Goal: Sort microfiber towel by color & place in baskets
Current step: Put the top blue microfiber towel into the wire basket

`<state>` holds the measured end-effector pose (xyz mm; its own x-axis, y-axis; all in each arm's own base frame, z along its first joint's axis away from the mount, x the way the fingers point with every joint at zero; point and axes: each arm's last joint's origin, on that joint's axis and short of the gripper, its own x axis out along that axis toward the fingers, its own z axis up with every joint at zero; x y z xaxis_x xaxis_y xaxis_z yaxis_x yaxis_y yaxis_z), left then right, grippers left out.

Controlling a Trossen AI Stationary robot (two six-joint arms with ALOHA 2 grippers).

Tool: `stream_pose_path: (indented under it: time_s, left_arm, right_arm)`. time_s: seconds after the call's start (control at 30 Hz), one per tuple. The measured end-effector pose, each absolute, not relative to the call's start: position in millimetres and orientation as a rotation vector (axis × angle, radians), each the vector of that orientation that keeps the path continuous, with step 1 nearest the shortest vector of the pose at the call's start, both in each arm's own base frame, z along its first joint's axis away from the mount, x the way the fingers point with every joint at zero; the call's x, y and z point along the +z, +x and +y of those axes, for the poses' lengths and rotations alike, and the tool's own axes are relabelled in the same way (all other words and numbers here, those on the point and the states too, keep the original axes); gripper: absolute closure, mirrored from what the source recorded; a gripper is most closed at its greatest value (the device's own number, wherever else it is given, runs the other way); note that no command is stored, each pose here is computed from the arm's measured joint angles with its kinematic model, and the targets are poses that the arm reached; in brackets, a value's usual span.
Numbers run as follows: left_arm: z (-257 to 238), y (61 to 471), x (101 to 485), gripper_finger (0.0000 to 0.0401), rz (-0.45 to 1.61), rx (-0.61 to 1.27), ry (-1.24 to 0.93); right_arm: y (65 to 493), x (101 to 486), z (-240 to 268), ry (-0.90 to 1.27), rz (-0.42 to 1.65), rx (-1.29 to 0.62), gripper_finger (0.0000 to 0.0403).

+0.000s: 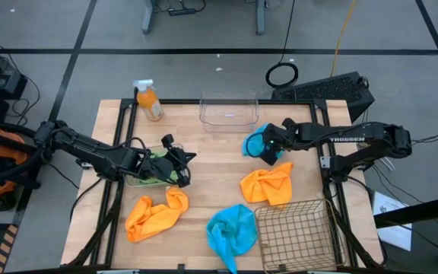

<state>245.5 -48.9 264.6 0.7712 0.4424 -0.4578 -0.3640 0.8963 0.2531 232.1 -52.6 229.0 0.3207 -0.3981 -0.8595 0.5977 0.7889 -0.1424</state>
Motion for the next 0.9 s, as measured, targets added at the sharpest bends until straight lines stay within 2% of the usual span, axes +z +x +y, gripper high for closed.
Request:
stream_pose_path:
  time_s: [0.3, 0.47, 0.73, 0.9]
  left_arm:
    - [-48.9, 245.5, 264.7, 0.0388, 0.533, 0.439, 0.153]
    - [-49.0, 245.7, 264.9, 0.0388, 0.531, 0.439, 0.151]
    - [-49.1, 245.9, 265.2, 0.0388, 0.527, 0.439, 0.150]
    - [-49.2, 245.8, 265.1, 0.0388, 0.527, 0.438, 0.149]
  right_arm:
    - [250.3, 217.5, -55.5, 0.244, 1.017, -0.634, 0.0400]
    - [265.0, 203.2, -58.8, 0.261, 1.002, -0.639, 0.0384]
    - [268.0, 188.6, -69.4, 0.298, 1.056, -0.662, 0.0309]
    - [261.0, 211.8, -68.9, 0.272, 1.053, -0.644, 0.0251]
